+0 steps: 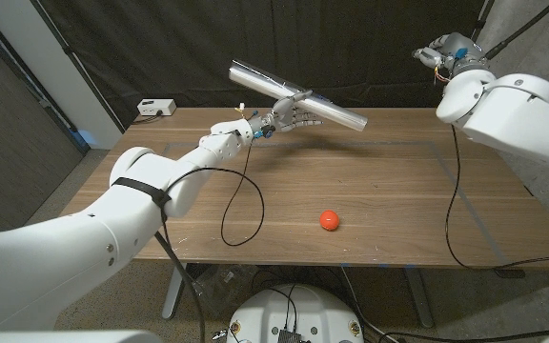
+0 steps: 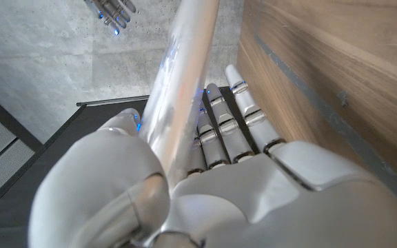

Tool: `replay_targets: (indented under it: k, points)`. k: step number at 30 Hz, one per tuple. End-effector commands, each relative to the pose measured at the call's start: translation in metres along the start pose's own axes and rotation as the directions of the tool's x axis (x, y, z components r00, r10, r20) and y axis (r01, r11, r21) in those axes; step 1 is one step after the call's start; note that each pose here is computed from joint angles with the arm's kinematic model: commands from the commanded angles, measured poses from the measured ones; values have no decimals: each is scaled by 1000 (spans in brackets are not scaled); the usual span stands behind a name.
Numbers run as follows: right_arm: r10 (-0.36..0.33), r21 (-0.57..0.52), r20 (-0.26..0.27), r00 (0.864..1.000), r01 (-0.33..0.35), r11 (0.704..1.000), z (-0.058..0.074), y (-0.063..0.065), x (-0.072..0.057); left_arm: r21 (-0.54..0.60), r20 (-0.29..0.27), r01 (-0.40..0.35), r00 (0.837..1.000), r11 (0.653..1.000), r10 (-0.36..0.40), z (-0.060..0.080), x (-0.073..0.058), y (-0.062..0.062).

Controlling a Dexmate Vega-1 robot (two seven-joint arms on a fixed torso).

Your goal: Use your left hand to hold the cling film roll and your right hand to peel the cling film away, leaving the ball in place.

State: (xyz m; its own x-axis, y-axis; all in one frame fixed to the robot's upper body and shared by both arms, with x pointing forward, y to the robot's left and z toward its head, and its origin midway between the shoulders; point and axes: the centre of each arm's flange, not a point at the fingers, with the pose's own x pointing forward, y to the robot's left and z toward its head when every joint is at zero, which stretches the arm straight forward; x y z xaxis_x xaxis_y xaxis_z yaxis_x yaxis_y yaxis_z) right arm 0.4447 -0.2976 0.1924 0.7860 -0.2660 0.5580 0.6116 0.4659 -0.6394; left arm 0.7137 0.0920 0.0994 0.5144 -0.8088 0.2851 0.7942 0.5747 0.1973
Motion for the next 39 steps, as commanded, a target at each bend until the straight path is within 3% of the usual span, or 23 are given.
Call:
replay_targets:
  k: [1, 7, 13, 21, 32, 39]
  points:
    - [220, 67, 160, 962, -233, 970, 34, -20, 4, 68, -93, 30, 995, 997, -24, 4, 14, -10]
    - [272, 51, 204, 940, -288, 956, 49, -19, 10, 98, -124, 73, 990, 992, -61, 6, 22, -19]
    - [338, 18, 248, 908, -354, 935, 68, -17, 18, 111, -143, 111, 985, 988, -95, 6, 28, -28]
    - [420, 22, 307, 854, -448, 894, 85, -13, 35, 101, -158, 148, 979, 984, -131, 1, 35, -41]
    - [497, 4, 357, 791, -533, 846, 105, -2, 50, 73, -170, 153, 976, 985, -139, -10, 45, -53]
    - [541, -24, 362, 759, -573, 819, 119, 3, 55, 69, -180, 150, 974, 986, -136, -14, 50, -59]
